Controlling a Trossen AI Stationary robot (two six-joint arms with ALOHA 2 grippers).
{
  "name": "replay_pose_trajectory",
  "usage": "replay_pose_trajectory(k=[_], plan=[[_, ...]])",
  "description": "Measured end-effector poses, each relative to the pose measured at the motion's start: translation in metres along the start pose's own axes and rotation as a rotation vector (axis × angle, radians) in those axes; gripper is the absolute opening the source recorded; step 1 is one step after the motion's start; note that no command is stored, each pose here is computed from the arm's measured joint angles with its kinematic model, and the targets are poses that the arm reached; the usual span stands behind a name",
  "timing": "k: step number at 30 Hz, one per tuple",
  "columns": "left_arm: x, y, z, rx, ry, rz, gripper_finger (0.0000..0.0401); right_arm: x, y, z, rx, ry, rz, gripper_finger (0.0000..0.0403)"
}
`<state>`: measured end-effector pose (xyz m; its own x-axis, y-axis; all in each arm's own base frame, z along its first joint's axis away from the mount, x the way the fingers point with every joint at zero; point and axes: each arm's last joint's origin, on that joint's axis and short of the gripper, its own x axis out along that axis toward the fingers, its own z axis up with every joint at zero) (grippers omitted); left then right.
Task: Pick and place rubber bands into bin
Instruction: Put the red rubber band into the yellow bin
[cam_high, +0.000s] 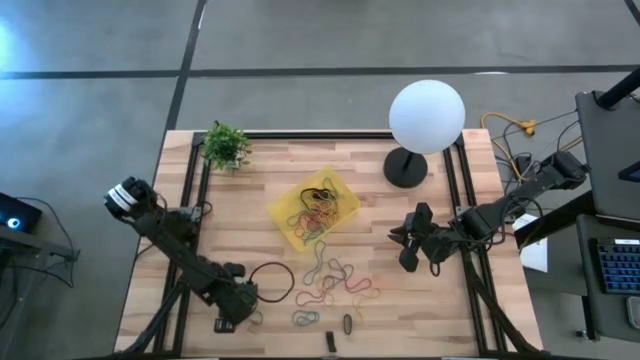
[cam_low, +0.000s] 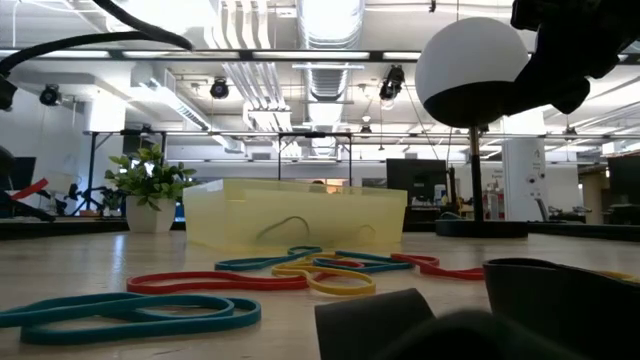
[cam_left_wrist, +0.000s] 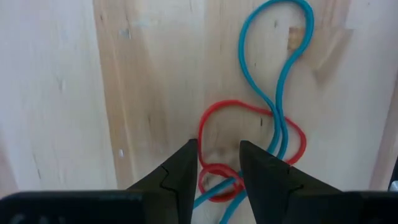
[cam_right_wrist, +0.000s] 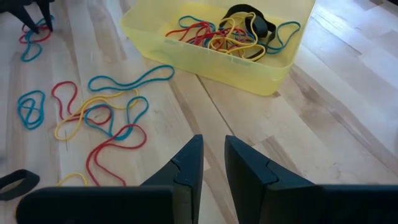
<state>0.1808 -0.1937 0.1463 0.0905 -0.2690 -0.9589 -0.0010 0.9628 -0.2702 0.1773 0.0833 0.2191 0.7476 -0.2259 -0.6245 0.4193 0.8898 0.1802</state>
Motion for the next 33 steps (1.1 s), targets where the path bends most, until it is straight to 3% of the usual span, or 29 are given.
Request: replay_pose_trajectory(k=[10,19,33], plan=[[0.002,-0.001,-0.013,0.013,0.016,0.079,0.0107,0.0,0.0,0.0,-0.011,-0.002,-0.002,0.0056],[0.003,0.01,-0.02,-0.034,0.035,0.221,0.0107,0.0,-0.001,0.001,-0.009,-0.02,-0.018,0.0056],[0.001,0.025,-0.011,-0.15,-0.142,0.394,0.0107,0.0,0.0,0.002,0.002,-0.034,-0.014,0.0056]])
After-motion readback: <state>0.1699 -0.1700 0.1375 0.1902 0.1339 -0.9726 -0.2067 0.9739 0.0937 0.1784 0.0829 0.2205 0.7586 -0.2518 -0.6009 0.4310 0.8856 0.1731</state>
